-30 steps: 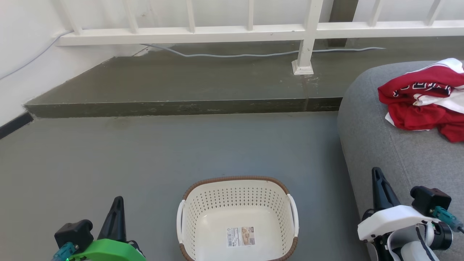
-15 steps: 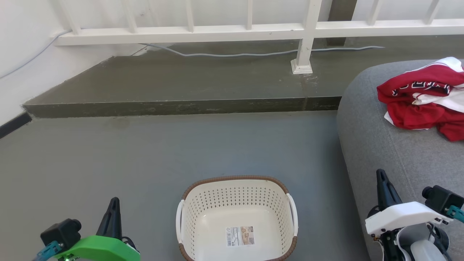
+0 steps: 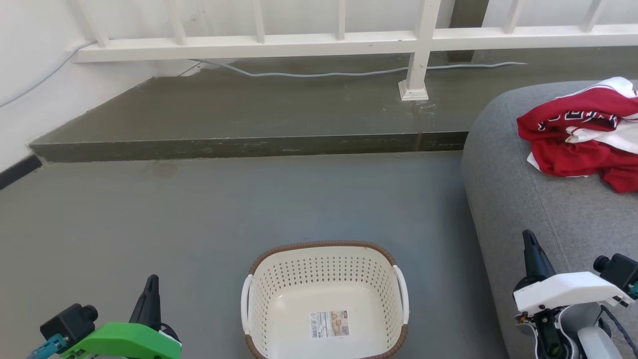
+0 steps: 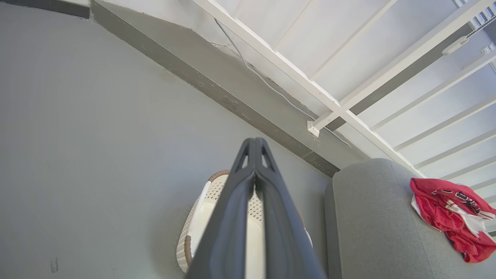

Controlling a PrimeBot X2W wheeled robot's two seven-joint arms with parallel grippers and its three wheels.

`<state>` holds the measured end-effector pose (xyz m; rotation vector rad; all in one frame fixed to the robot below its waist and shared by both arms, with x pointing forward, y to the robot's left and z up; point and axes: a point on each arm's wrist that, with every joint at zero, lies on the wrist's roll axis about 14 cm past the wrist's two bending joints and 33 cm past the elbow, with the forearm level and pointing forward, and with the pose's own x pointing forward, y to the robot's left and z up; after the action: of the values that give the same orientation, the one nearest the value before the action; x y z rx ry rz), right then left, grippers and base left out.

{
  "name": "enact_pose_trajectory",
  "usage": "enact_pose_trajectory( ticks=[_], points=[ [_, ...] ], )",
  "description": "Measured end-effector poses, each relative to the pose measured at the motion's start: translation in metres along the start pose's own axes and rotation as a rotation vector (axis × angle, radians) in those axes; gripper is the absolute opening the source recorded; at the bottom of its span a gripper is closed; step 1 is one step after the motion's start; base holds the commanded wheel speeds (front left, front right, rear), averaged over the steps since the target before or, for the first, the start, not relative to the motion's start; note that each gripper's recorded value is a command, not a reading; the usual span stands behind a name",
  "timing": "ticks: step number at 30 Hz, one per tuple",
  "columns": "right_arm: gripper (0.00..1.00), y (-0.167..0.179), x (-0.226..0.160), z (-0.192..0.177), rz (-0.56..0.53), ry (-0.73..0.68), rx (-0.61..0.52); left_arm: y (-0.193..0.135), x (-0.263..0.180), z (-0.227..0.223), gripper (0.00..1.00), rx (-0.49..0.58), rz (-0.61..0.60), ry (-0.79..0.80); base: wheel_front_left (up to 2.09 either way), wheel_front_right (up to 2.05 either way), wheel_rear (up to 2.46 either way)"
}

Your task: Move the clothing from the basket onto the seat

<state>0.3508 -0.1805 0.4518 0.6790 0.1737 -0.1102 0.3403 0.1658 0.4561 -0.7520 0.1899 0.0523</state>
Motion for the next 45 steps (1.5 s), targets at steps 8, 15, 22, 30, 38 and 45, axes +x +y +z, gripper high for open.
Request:
enact_pose_trajectory(
  ticks=[8, 15, 22, 30, 38, 45],
  points=[
    [0.00, -0.001, 0.004, 0.005, -0.002, 0.004, 0.111, 0.004, 0.003, 0.002, 0.00, -0.086, 0.010, 0.008, 0.00, 0.00, 0.00],
    [0.00, -0.004, 0.005, 0.004, -0.006, 0.016, 0.205, 0.002, 0.007, 0.006, 0.00, -0.179, 0.004, 0.009, 0.00, 0.00, 0.00],
    [0.00, -0.004, 0.008, 0.009, 0.001, 0.015, 0.318, 0.005, 0.009, 0.004, 0.00, -0.288, 0.011, 0.021, 0.00, 0.00, 0.00],
    [0.00, -0.005, 0.009, 0.011, 0.004, 0.017, 0.428, 0.004, 0.013, 0.009, 0.00, -0.378, -0.001, 0.016, 0.00, 0.00, 0.00],
    [0.00, -0.003, 0.012, 0.016, 0.021, 0.012, 0.536, 0.001, 0.018, 0.016, 0.00, -0.482, -0.022, 0.008, 0.00, 0.00, 0.00],
    [0.00, -0.004, 0.013, 0.020, 0.034, 0.005, 0.634, 0.003, 0.019, 0.016, 0.00, -0.577, -0.026, 0.007, 0.00, 0.00, 0.00]
  ],
)
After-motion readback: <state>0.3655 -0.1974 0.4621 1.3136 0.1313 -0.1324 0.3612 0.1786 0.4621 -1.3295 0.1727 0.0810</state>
